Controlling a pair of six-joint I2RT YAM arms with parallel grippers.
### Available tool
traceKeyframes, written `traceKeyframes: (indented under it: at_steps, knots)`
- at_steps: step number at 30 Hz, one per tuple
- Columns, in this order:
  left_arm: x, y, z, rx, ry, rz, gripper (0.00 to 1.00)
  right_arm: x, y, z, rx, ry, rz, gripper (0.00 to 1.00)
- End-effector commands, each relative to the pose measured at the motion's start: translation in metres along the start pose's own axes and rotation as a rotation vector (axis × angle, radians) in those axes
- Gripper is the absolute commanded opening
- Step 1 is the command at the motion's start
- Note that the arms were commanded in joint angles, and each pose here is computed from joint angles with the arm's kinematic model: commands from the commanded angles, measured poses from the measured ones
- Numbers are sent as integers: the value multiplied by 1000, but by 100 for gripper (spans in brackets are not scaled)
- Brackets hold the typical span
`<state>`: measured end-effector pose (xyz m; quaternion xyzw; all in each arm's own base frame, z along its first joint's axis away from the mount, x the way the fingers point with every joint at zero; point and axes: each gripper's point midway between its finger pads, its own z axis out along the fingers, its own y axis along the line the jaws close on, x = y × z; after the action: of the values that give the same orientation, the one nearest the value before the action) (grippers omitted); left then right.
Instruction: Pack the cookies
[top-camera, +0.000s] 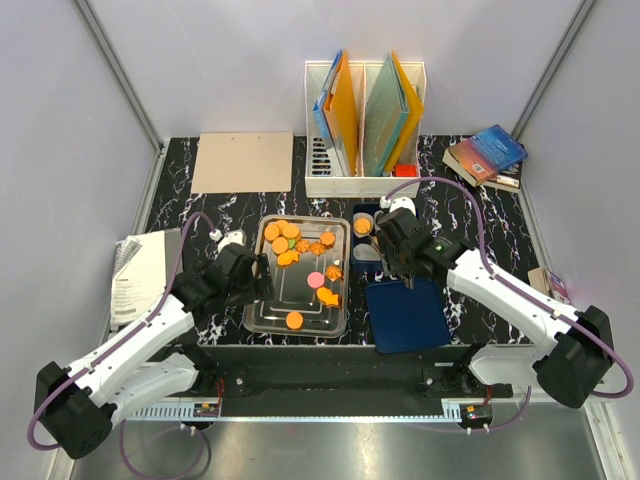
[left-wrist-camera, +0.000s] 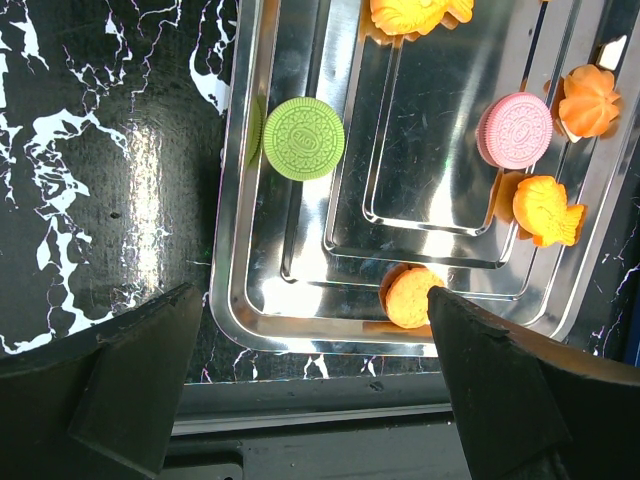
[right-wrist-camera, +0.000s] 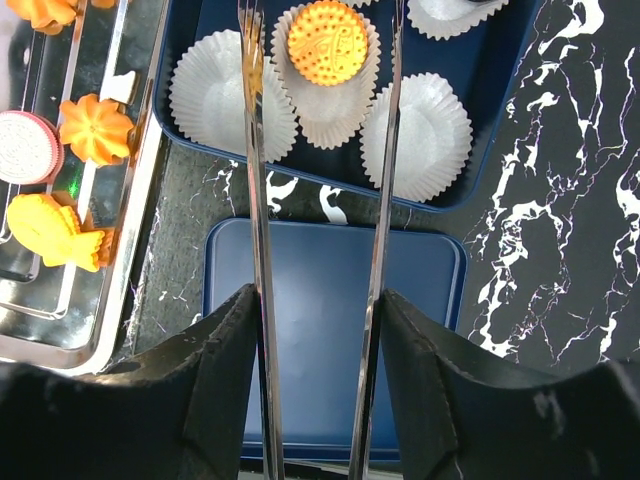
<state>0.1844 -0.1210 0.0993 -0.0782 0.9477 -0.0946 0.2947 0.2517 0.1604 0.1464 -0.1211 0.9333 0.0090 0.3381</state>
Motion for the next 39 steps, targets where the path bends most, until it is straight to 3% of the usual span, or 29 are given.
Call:
traceKeyframes:
  at_steps: [1,6,12,20,39]
  knots:
    - [-12,-5,-3,10,-47,-13,99,-28,1,-16,-28,-99,46,55]
    - [-12,-5,-3,7,-46,-12,99,-36,25,-47,-190,-109,98,49]
    - [-13,-5,-4,9,-53,-15,99,-23,80,-81,-286,-125,-15,48]
    - [-17,-3,-10,13,-79,-35,99,26,152,-72,-363,-17,-186,52]
    - [-15,-4,-10,20,-69,-32,99,56,164,-30,-268,49,-261,59]
